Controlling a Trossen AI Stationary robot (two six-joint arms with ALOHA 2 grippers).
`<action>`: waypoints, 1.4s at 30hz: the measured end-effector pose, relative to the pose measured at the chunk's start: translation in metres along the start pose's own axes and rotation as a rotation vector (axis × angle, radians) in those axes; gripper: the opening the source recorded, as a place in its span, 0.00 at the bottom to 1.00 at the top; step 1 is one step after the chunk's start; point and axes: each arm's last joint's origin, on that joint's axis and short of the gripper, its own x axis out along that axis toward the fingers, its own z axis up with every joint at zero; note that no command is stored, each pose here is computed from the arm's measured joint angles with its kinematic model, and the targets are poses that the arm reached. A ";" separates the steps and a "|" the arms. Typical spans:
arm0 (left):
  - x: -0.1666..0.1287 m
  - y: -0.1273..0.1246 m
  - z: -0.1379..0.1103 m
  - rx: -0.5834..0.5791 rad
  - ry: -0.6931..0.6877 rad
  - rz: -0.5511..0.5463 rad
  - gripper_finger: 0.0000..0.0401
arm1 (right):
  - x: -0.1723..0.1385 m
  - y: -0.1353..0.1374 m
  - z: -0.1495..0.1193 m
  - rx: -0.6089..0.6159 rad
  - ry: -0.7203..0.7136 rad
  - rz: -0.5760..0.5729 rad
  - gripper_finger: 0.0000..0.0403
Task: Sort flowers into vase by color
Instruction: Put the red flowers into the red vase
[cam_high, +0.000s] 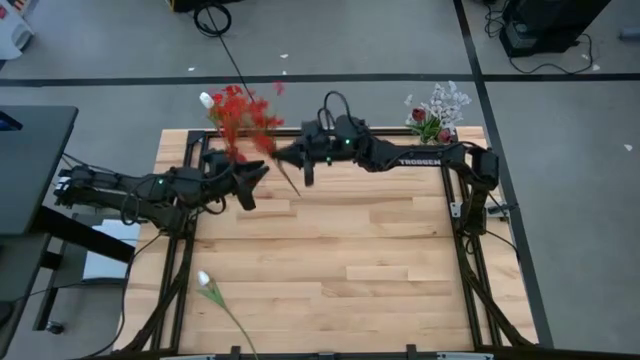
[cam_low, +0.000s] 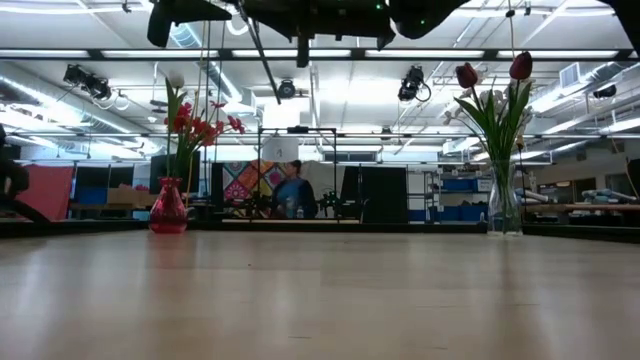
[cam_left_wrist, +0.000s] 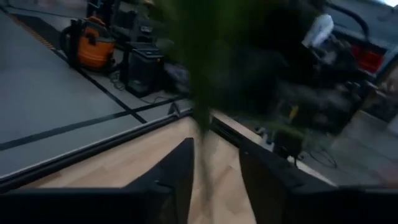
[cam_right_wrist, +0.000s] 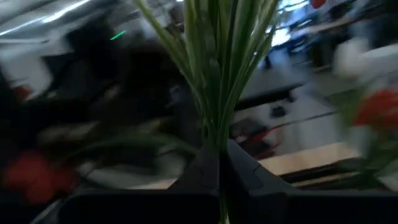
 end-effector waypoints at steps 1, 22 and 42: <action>0.000 0.000 0.000 0.008 0.003 -0.001 0.36 | -0.001 -0.002 0.001 -0.002 -0.014 -0.024 0.02; 0.026 0.039 0.032 0.028 -0.063 -0.143 0.59 | -0.002 -0.008 -0.002 -0.064 0.036 -0.042 0.02; -0.005 0.060 0.042 0.332 0.044 0.203 0.05 | -0.011 -0.027 -0.020 0.180 0.214 -0.243 0.37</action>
